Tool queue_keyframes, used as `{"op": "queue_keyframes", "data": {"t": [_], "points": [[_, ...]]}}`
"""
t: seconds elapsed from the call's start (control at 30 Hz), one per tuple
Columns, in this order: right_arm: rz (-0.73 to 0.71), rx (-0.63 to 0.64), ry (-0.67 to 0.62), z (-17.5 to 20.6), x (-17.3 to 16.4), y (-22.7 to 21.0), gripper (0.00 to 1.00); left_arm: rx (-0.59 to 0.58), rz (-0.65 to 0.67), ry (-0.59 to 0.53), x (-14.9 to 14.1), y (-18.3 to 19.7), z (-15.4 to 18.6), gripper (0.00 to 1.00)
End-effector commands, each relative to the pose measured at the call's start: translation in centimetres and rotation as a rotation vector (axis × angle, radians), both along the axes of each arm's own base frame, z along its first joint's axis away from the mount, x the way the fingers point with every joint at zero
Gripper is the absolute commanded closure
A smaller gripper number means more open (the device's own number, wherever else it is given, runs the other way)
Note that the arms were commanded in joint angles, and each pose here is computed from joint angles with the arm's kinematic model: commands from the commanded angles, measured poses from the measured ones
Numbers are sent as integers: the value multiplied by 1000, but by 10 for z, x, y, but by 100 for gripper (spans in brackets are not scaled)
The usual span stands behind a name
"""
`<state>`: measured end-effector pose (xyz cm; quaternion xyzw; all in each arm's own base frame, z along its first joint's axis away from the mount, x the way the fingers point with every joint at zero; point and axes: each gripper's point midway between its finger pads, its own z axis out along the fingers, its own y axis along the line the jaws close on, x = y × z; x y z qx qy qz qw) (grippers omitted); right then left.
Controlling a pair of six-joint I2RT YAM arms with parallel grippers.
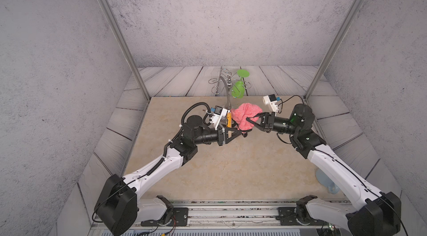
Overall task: Wipe small sickles with rags
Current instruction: Wipe the small sickle.
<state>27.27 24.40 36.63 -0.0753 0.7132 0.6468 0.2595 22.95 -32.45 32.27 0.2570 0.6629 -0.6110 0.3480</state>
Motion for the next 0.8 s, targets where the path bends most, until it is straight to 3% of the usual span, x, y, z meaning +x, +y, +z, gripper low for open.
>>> {"op": "queue_keyframes", "data": {"t": [0.0, 0.13, 0.27, 0.5, 0.77], "points": [[-50, -53, -24, -2, 13, -19, 89, -44, -42, -27, -22, 8, 13, 100], [-84, -70, -22, 2, 45, -20, 89, -44, -111, -9, -51, 5, 3, 100], [-64, 12, -23, 21, 73, -10, 89, -32, -148, -3, -68, -1, -8, 100], [-44, 68, 10, 32, 106, 2, 89, -27, -188, 17, -74, -16, -20, 100], [1, 73, 15, 35, 111, 17, 89, -14, -225, 30, -73, -31, -27, 100]]}}
